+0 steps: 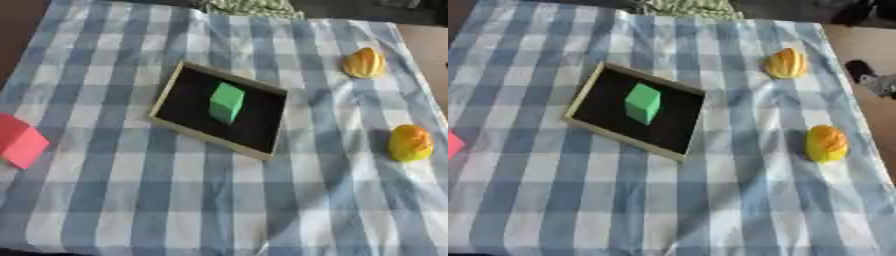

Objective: Pick up objects on the table and place them in the box.

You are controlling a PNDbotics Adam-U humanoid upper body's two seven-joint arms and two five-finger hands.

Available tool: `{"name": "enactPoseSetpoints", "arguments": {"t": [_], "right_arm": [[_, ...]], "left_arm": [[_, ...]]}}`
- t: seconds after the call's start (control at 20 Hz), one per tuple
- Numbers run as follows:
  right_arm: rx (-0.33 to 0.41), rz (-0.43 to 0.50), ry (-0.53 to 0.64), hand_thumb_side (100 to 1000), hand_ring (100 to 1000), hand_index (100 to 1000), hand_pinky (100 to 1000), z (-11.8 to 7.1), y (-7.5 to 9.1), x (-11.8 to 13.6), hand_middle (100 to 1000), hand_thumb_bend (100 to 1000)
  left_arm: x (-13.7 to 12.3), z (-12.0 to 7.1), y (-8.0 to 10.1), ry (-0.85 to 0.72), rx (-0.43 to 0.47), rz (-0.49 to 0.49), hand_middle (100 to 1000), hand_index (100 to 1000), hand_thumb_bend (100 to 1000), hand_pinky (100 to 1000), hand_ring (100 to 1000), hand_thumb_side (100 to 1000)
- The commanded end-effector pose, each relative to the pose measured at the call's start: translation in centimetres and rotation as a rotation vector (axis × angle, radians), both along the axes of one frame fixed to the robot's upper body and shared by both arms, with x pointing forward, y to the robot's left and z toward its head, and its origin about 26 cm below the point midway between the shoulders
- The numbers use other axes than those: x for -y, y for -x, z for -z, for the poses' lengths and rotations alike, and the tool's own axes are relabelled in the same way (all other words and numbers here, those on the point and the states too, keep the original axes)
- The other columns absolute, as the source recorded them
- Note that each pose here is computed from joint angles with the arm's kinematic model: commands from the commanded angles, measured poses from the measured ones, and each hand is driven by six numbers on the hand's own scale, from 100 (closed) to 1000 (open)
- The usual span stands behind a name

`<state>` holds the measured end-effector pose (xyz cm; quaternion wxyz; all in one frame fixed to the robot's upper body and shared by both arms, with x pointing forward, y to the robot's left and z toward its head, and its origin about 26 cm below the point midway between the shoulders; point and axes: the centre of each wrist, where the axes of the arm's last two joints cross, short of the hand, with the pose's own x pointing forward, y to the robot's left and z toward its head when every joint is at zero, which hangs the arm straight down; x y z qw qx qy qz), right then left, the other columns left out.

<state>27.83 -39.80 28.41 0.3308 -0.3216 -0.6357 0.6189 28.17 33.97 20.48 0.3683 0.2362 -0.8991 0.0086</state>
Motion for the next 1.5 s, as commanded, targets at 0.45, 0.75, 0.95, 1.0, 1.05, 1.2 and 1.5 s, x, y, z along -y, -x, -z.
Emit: {"name": "enactPoseSetpoints", "arguments": {"t": [0.45,0.75,0.95,1.0,1.05,1.2,1.5], "right_arm": [[-0.038,-0.002,0.116,205,856,917,875,-0.3,0.4,-0.5,876,100],[-0.123,0.022,0.145,282,861,913,881,1.6,0.1,0.3,856,100],[-0.168,0.039,0.148,308,860,911,889,3.0,-0.1,1.0,851,100],[-0.173,0.043,0.146,308,860,910,890,3.3,-0.1,1.2,851,100],[-0.18,0.048,0.145,293,858,909,892,3.6,-0.1,1.4,844,129],[-0.205,0.062,0.142,295,860,913,897,4.5,-0.1,2.0,846,185],[-0.245,0.059,0.141,404,873,931,910,5.8,0.0,2.8,854,191]], "left_arm": [[-0.3,-1.0,0.3,-0.033,0.021,-0.007,697,842,100,994,771,594],[-0.3,-1.0,0.3,-0.031,0.018,-0.007,697,842,100,994,771,597],[-0.2,-0.9,0.3,-0.03,0.013,-0.003,697,842,100,994,771,598],[-0.2,-0.9,0.3,-0.031,0.012,-0.003,697,842,100,994,771,598],[-0.2,-0.9,0.3,-0.03,0.012,-0.003,697,842,100,994,772,599],[-0.2,-0.8,0.3,-0.03,0.01,-0.003,697,842,100,995,772,600],[-0.2,-0.8,0.3,-0.03,0.006,-0.003,697,841,100,994,772,601]]}}
